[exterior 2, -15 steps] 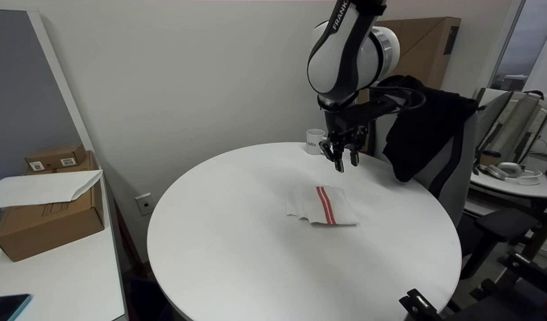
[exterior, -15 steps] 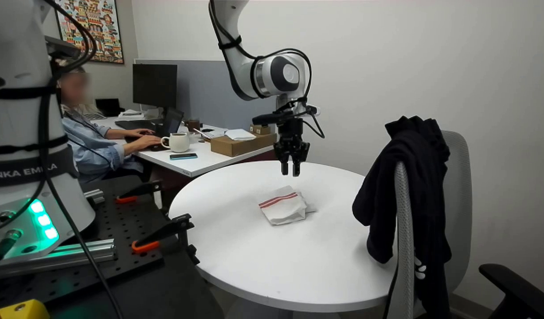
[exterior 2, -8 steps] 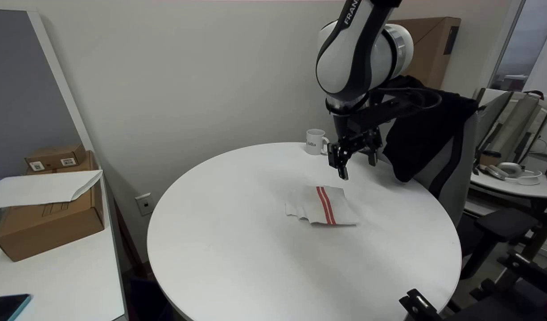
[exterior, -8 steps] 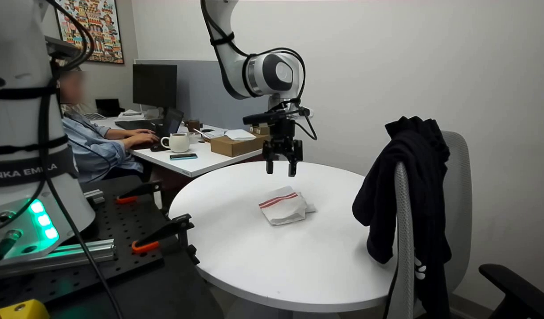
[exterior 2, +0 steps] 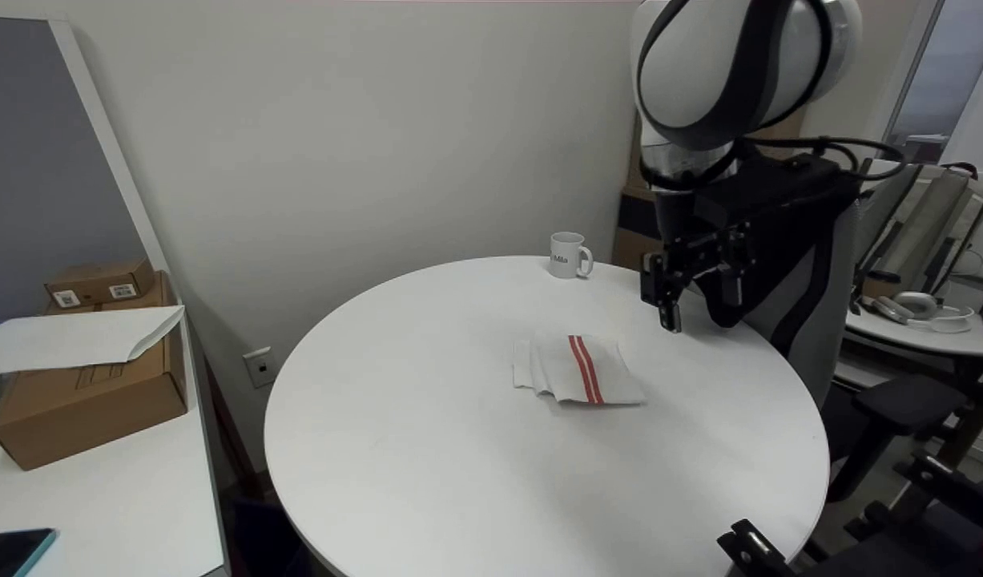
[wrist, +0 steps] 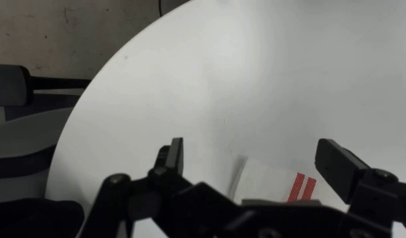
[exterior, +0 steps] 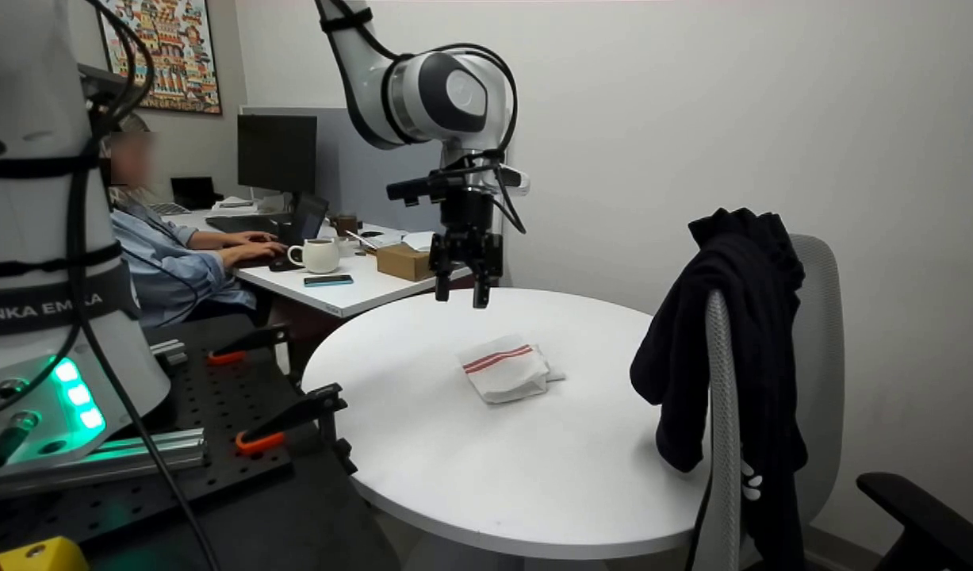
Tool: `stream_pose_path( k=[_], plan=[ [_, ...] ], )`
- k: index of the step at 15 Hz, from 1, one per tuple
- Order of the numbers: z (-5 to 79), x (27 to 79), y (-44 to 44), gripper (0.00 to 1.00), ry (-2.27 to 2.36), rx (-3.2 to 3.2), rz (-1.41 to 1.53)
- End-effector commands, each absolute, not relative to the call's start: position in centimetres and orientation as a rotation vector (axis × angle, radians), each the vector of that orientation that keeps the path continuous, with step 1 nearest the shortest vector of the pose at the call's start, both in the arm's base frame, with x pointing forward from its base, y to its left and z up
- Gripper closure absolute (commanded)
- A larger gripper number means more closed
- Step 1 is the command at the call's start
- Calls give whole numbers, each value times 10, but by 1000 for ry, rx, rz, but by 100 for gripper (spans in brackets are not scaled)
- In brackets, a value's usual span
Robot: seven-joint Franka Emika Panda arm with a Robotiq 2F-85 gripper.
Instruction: Fold up the towel on the table.
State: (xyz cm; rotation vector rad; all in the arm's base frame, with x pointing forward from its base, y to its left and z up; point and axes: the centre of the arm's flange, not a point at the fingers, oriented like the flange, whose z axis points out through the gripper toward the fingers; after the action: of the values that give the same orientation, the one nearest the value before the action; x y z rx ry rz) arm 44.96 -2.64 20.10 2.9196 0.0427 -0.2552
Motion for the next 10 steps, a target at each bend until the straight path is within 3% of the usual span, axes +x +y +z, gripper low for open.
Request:
stream_pose_path(
  k=[1,2,5,10],
  plan=[
    [242,373,-39,0,26,2976,-147],
    [212,421,-33,0,15,2943,-227],
    [225,390,-37,0,-5,2966,-190],
    [229,386,-35,0,-3,2969,-177]
  ],
)
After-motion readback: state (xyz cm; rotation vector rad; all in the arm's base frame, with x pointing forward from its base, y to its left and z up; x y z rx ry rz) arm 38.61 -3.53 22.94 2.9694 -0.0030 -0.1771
